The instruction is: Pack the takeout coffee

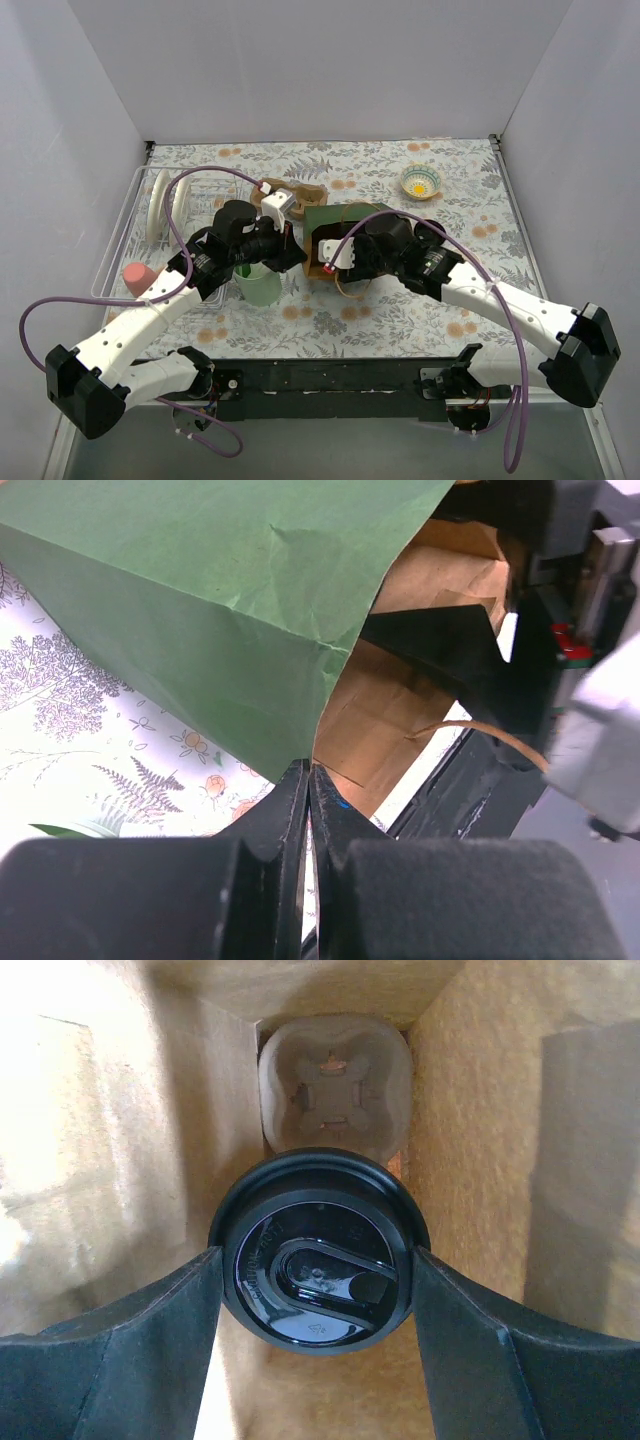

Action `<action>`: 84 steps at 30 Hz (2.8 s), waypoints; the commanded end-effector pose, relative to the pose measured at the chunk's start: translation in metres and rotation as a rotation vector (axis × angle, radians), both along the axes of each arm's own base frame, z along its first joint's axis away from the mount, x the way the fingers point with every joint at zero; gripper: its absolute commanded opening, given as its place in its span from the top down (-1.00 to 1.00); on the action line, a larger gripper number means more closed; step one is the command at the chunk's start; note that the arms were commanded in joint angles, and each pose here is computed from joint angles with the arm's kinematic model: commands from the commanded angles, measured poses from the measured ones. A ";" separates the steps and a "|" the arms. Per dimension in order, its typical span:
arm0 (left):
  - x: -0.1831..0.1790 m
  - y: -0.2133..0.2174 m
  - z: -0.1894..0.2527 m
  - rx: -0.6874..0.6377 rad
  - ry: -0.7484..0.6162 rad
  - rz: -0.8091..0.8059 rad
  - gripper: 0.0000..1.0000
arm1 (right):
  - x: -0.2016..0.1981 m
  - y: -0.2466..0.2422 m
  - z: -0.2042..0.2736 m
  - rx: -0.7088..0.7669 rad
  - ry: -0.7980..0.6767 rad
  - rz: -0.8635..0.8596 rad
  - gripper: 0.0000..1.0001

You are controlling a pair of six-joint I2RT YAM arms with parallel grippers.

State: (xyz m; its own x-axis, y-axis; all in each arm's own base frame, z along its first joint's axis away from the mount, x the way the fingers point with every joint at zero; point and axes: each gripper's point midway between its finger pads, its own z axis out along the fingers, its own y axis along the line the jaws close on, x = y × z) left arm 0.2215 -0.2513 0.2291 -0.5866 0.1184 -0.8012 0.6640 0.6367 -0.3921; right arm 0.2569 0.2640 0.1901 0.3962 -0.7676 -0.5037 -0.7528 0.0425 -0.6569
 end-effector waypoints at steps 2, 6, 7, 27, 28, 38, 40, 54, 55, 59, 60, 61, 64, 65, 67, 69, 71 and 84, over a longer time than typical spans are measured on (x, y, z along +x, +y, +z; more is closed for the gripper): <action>-0.002 -0.002 0.015 -0.015 -0.061 -0.036 1.00 | 0.017 0.011 0.032 0.024 -0.102 0.052 0.51; -0.001 -0.004 0.013 -0.009 -0.058 -0.044 1.00 | 0.025 0.007 0.023 -0.012 -0.121 0.060 0.51; 0.000 -0.004 0.014 -0.012 -0.056 -0.042 1.00 | 0.027 0.005 0.022 -0.022 -0.124 0.059 0.51; 0.002 -0.009 0.012 -0.045 -0.040 -0.029 1.00 | 0.041 0.021 -0.003 -0.072 -0.134 0.192 0.53; 0.002 -0.009 0.012 -0.046 -0.038 -0.031 1.00 | 0.044 0.021 -0.003 -0.073 -0.137 0.185 0.53; -0.001 -0.007 0.007 -0.041 -0.031 -0.035 1.00 | 0.053 0.012 -0.020 -0.090 -0.165 0.136 0.58; -0.003 -0.007 0.006 -0.041 -0.024 -0.034 1.00 | 0.053 0.011 -0.019 -0.092 -0.170 0.139 0.58; -0.002 -0.005 0.003 -0.031 -0.034 -0.031 1.00 | 0.049 -0.027 -0.007 -0.143 -0.171 0.086 0.58; -0.002 -0.005 0.002 -0.029 -0.031 -0.031 1.00 | 0.049 -0.028 -0.011 -0.150 -0.158 0.091 0.58; -0.001 -0.006 0.006 -0.038 -0.041 -0.032 1.00 | 0.049 -0.029 -0.017 -0.158 -0.147 0.110 0.58; -0.001 -0.006 0.007 -0.037 -0.042 -0.033 1.00 | 0.048 -0.026 -0.018 -0.154 -0.144 0.122 0.58; -0.001 -0.007 0.007 -0.039 -0.040 -0.035 1.00 | 0.049 -0.025 -0.020 -0.153 -0.141 0.126 0.58; 0.000 -0.008 0.008 -0.042 -0.038 -0.031 1.00 | 0.049 -0.025 -0.024 -0.162 -0.133 0.129 0.59; 0.000 -0.008 0.009 -0.043 -0.038 -0.031 1.00 | 0.050 -0.025 -0.026 -0.158 -0.131 0.126 0.58; 0.002 -0.008 0.008 -0.043 -0.038 -0.027 1.00 | 0.050 -0.025 -0.029 -0.160 -0.125 0.128 0.58; 0.003 -0.009 0.008 -0.043 -0.037 -0.025 1.00 | 0.049 -0.026 -0.031 -0.167 -0.116 0.127 0.58; 0.003 -0.009 0.009 -0.044 -0.036 -0.025 1.00 | 0.048 -0.027 -0.032 -0.171 -0.098 0.123 0.59; 0.008 -0.013 0.012 -0.047 -0.045 -0.029 1.00 | 0.048 -0.036 -0.035 -0.208 -0.076 0.098 0.59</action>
